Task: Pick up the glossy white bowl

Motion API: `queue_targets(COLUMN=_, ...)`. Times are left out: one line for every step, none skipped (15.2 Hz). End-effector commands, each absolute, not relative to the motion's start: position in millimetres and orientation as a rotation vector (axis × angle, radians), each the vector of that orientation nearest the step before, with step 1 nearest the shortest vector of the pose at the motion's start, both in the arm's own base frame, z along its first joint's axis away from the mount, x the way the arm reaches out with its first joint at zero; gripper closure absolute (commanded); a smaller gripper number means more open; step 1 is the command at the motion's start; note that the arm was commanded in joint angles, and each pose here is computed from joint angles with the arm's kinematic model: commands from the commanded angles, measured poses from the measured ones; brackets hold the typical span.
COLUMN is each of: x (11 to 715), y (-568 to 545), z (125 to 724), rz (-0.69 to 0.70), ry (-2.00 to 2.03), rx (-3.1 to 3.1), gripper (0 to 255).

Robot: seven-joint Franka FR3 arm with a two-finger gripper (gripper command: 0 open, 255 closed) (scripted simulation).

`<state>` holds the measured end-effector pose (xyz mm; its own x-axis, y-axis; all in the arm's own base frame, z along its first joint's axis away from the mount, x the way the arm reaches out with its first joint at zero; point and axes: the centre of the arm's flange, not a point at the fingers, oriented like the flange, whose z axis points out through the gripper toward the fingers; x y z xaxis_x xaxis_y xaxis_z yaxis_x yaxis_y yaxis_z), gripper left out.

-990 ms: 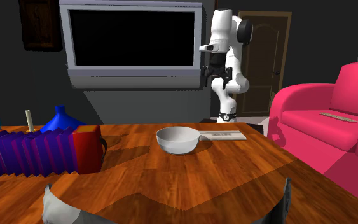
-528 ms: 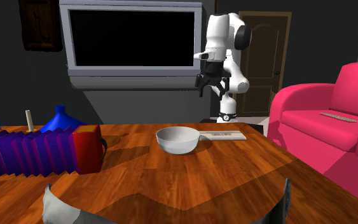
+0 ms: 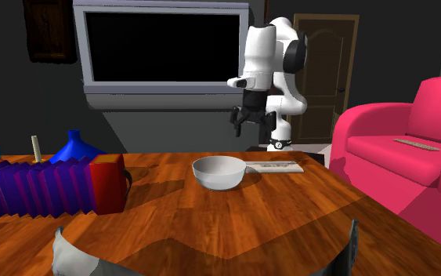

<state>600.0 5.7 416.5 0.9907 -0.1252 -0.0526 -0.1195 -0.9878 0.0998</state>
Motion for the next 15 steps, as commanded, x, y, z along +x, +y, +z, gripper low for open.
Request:
queue_targets(x=624, y=7, z=406, rz=-0.089, ry=-0.193, rx=3.036, gripper=0)
queue_targets(x=636, y=7, z=400, rz=-0.089, ry=-0.196, rx=3.035, gripper=0)
queue_targets(x=648, y=7, z=394, rz=-0.09, ry=-0.199, rx=3.033, gripper=0)
queue_targets(x=660, y=7, z=388, rz=-0.09, ry=-0.202, rx=3.032, gripper=0)
queue_targets(x=672, y=7, z=382, rz=-0.09, ry=-0.205, rx=3.031, gripper=0)
queue_targets(x=674, y=7, z=381, rz=-0.091, ry=-0.206, rx=3.031, gripper=0)
queue_targets(x=674, y=7, z=376, rz=-0.091, ry=-0.206, rx=3.031, gripper=0)
queue_targets(x=674, y=7, z=371, rz=-0.091, ry=-0.206, rx=3.031, gripper=0)
queue_targets(x=674, y=7, z=366, rz=-0.091, ry=-0.206, rx=3.031, gripper=0)
queue_targets(x=674, y=7, z=360, rz=-0.091, ry=-0.206, rx=3.031, gripper=0)
queue_targets(x=674, y=7, z=355, rz=-0.091, ry=-0.206, rx=3.031, gripper=0)
queue_targets(x=674, y=7, z=350, rz=-0.091, ry=-0.206, rx=3.031, gripper=0)
queue_targets(x=674, y=7, z=341, rz=-0.091, ry=-0.206, rx=3.031, gripper=0)
queue_targets(x=674, y=7, z=341, rz=-0.091, ry=-0.206, rx=3.031, gripper=0)
queue_targets(x=674, y=7, z=341, rz=-0.091, ry=-0.206, rx=3.031, gripper=0)
